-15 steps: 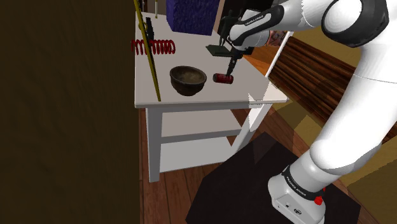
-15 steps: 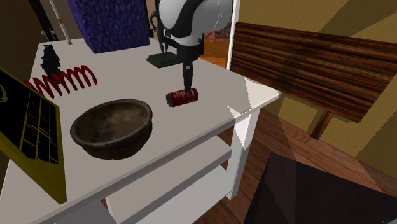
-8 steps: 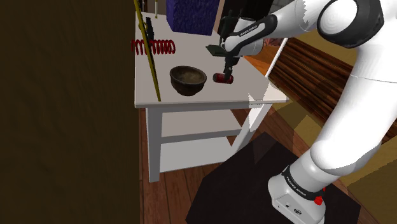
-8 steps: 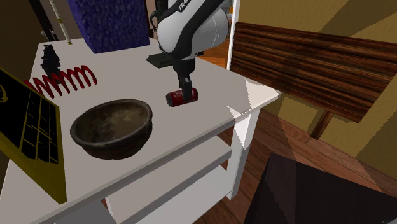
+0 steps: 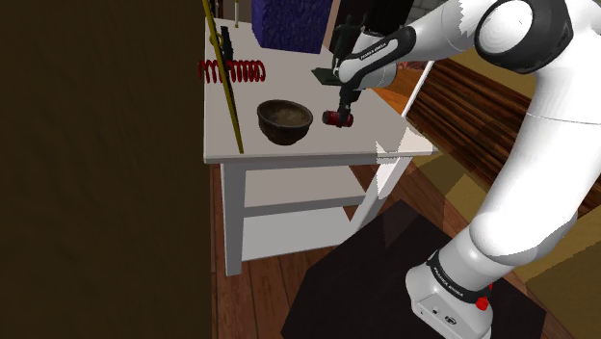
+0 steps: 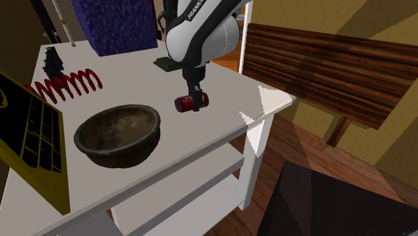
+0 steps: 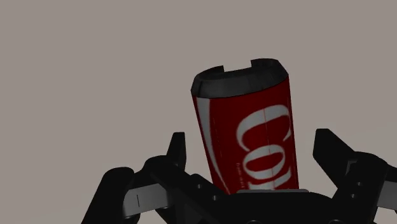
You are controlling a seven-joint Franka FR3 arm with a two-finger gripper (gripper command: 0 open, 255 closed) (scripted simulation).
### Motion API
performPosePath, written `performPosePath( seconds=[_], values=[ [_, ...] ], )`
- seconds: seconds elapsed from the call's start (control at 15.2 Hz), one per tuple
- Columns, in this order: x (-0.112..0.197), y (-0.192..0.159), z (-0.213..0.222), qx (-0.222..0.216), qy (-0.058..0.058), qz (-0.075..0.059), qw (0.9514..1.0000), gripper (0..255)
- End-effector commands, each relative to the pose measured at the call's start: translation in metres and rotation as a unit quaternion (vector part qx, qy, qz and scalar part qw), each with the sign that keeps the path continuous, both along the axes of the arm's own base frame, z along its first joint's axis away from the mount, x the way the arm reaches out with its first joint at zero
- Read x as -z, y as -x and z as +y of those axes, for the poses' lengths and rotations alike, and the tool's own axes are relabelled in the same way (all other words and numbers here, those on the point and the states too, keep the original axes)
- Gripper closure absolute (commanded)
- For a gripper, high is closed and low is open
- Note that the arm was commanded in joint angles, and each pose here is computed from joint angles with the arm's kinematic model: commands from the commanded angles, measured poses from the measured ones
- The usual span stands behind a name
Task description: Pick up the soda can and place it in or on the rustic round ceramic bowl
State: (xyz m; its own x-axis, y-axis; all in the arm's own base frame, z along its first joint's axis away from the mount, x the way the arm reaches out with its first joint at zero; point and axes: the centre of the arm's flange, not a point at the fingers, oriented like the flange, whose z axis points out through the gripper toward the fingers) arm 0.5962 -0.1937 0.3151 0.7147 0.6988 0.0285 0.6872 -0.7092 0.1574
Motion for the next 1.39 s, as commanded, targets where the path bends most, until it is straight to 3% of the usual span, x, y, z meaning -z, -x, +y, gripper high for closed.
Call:
performPosePath(
  seconds=[0.0,0.07,0.66,1.32],
  values=[
    [0.0,0.0,0.0,0.0,0.0,0.0,1.0,0],
    [0.0,0.0,0.0,0.0,0.0,0.0,1.0,255],
    [0.0,0.0,0.0,0.0,0.0,0.0,1.0,255],
    [-0.053,0.0,0.0,0.0,0.0,0.0,1.0,255]
  ],
)
